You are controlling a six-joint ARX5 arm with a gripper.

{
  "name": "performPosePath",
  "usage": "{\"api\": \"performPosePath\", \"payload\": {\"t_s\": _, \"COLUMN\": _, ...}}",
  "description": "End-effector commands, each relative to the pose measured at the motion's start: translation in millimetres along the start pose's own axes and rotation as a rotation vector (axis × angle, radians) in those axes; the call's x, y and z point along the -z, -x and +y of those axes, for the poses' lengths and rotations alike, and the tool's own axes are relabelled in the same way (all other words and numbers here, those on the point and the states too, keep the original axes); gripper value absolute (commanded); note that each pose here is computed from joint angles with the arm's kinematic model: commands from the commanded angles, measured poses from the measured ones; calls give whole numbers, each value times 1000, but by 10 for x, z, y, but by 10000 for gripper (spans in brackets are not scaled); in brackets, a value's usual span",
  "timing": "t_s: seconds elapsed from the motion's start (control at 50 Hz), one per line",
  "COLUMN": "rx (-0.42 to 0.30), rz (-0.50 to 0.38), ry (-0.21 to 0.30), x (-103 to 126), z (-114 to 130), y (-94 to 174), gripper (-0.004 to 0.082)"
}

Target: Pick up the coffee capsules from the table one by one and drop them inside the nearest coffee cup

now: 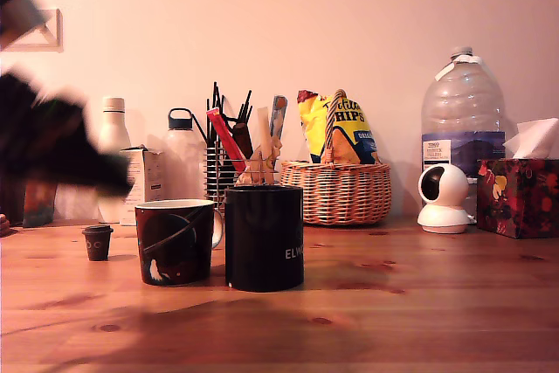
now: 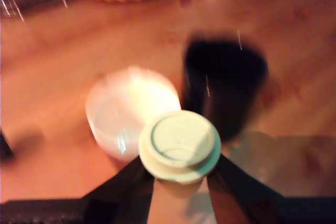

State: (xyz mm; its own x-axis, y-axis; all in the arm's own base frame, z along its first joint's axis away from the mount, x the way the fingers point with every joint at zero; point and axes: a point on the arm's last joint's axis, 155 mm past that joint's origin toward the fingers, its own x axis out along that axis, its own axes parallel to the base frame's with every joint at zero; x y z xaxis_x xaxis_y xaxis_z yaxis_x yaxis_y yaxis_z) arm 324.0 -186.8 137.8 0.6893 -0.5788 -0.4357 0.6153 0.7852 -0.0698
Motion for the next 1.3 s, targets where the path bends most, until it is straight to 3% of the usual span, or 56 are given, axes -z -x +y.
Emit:
{"api": "performPosePath", "payload": {"t_s": 0.0, "rx": -3, "rz": 24, "ry": 7, "x": 9, "z": 23, "y": -66, "gripper": 180}}
{"api": "performPosePath", "payload": {"t_s": 0.14, "rx": -7, "rz": 68, "ry": 19, "x": -67, "z": 73, "y": -179, "gripper": 180}}
{"api": "performPosePath", "payload": {"t_s": 0.68, "rx": -31, "rz": 263, "ry": 68, "x": 7, "z": 273, "y": -659, "gripper": 181}}
{"api": "performPosePath", "payload": {"t_s": 1.28, "rx": -30, "rz": 348, "ry": 90, "x": 191, "z": 271, "y": -663, "gripper": 183}}
